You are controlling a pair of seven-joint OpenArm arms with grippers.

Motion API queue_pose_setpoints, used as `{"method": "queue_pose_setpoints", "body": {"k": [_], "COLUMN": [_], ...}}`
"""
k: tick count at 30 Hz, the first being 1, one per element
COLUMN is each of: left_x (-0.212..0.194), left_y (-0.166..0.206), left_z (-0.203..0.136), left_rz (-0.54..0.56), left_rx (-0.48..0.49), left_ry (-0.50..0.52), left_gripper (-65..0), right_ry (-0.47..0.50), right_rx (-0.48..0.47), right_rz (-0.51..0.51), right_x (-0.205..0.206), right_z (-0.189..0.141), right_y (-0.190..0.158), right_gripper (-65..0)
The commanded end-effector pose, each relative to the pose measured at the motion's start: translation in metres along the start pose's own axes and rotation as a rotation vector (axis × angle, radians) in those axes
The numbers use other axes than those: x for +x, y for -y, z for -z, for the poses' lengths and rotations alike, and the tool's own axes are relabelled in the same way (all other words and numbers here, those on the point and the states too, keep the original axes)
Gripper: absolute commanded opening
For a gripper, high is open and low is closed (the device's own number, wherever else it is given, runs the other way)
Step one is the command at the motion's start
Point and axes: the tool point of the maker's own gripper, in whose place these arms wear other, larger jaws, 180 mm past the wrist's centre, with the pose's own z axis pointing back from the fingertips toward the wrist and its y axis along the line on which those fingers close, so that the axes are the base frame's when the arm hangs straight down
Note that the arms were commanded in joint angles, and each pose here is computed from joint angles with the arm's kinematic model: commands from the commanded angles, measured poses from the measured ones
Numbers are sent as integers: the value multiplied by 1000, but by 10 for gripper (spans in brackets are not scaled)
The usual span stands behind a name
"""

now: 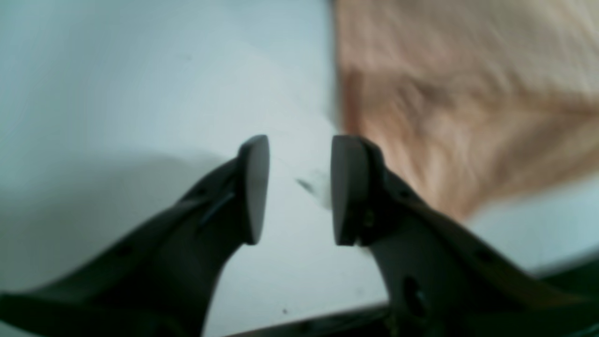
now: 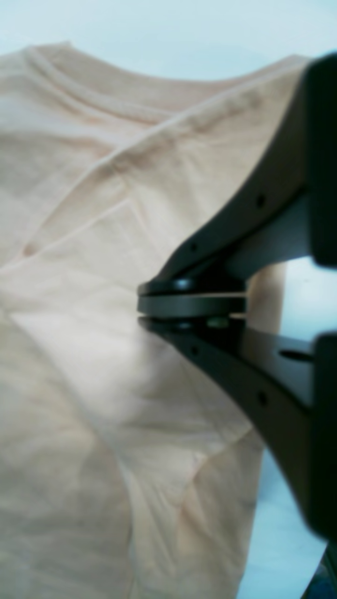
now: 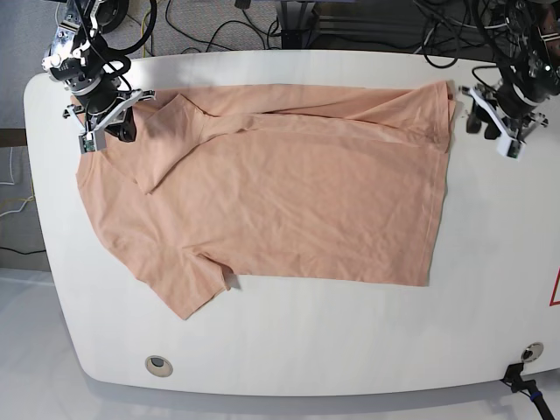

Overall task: Fold the T-shirt properly
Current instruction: 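Open both grippers and lift them off the shirt edge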

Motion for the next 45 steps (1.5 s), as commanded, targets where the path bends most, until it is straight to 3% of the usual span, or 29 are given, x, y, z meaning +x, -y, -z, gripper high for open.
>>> {"method": "queue_pose_setpoints", "body": {"k": [1,8,23,34,45], "left_x": [5,-8,-16,-47,-42], "left_y": [5,-13,32,27,41], "left_z": [-6,-18,2,14,21], "left_rz": [86,84,65,-14,4], "left_rx": [-40,3,-110,-127,-168], "left_ry": [0,-43,-51,-123,-120], "left_gripper": [-401,-305,-305,-306,-307], "right_ry": [38,36,35,35,35], "right_rx": [-1,6,9,14,14], "right_rz": [-19,-18,-15,2,4], "right_x": [12,11,11,7,7], "right_z": [-4,-3,-2,0,0], "right_y": [2,0,-1,-6,-6], "right_gripper": [-649,-649,-649,-649,-649]}}
